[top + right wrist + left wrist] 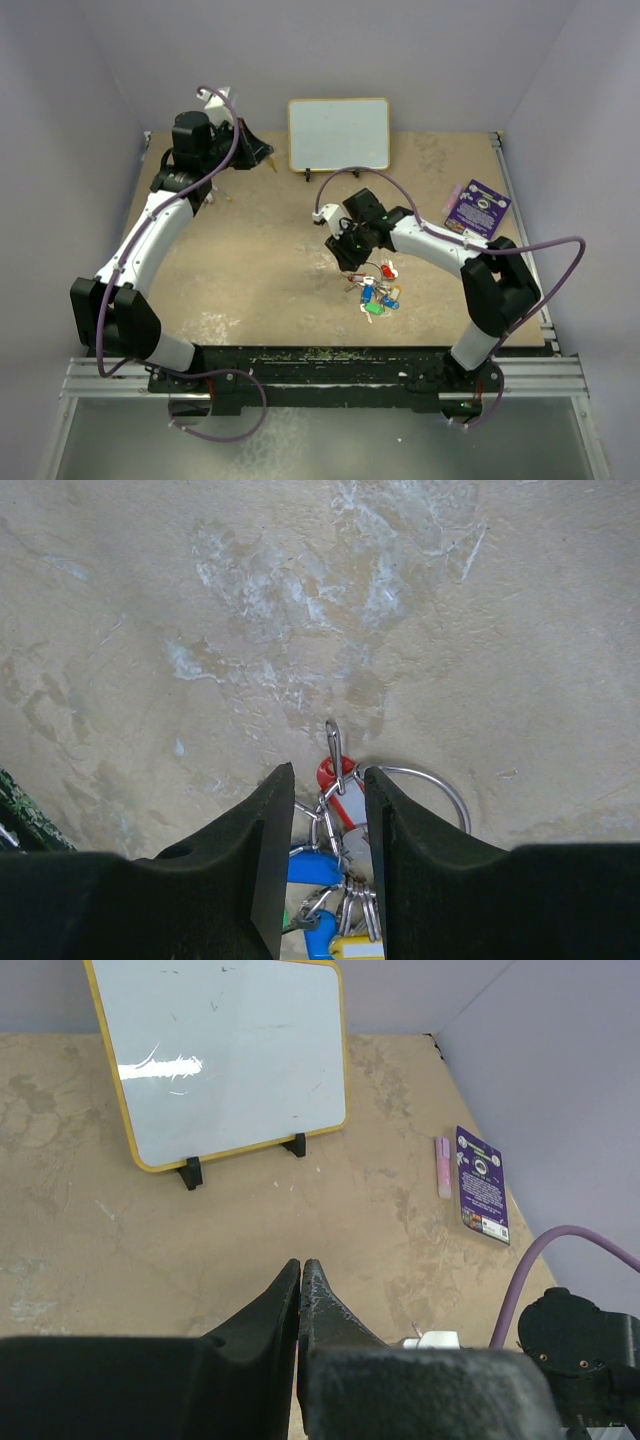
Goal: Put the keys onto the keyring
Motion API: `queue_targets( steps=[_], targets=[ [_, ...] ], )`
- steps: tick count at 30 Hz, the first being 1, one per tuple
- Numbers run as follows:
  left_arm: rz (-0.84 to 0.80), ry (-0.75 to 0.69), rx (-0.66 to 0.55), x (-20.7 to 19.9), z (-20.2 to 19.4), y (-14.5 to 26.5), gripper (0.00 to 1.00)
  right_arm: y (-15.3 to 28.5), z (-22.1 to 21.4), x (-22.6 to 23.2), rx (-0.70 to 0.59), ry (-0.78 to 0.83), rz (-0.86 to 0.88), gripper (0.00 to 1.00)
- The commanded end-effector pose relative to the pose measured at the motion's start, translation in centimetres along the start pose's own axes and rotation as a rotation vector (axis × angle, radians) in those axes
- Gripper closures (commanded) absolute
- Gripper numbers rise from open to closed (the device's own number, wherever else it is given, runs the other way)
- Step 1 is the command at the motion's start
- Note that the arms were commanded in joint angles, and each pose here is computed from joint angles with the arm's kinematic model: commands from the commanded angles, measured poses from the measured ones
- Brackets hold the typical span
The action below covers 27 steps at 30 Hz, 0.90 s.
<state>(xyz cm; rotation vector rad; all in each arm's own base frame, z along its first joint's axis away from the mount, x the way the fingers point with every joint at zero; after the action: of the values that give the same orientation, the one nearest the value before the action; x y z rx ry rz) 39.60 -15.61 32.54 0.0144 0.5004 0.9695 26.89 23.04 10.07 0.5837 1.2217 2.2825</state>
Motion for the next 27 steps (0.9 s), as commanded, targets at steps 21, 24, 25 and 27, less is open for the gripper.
queue_targets(
  steps=[21,24,25,27],
  targets=[
    [-0.039,0.005,-0.065,-0.9,1.5,0.7,0.97,-2.0,-1.6,-0.2,0.021,0.018,-0.023,0.67],
    [-0.041,0.007,-0.062,-0.9,1.4,0.6,0.97,-2.4,-1.7,-0.3,0.03,0.022,-0.028,0.68],
    [-0.042,0.008,-0.063,-1.0,1.4,0.6,0.97,-2.6,-1.7,-0.3,0.03,0.022,-0.027,0.68],
    [-0.042,0.008,-0.062,-1.0,1.4,0.7,0.97,-2.9,-1.7,-0.2,0.037,0.025,-0.026,0.69]
  ],
)
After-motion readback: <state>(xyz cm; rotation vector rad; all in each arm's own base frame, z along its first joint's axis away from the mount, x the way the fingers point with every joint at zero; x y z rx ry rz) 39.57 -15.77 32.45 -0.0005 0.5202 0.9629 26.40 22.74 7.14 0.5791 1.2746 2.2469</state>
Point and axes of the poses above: each gripper's point midway between its finger pads, its own y axis back along the fingers, its own x axis along the line the jaws close on, z = x × y, the point moved 4 cm from there along y, back along the fingers, and after that the axes turned 6 degrees about -y, right-handed, at the moved point
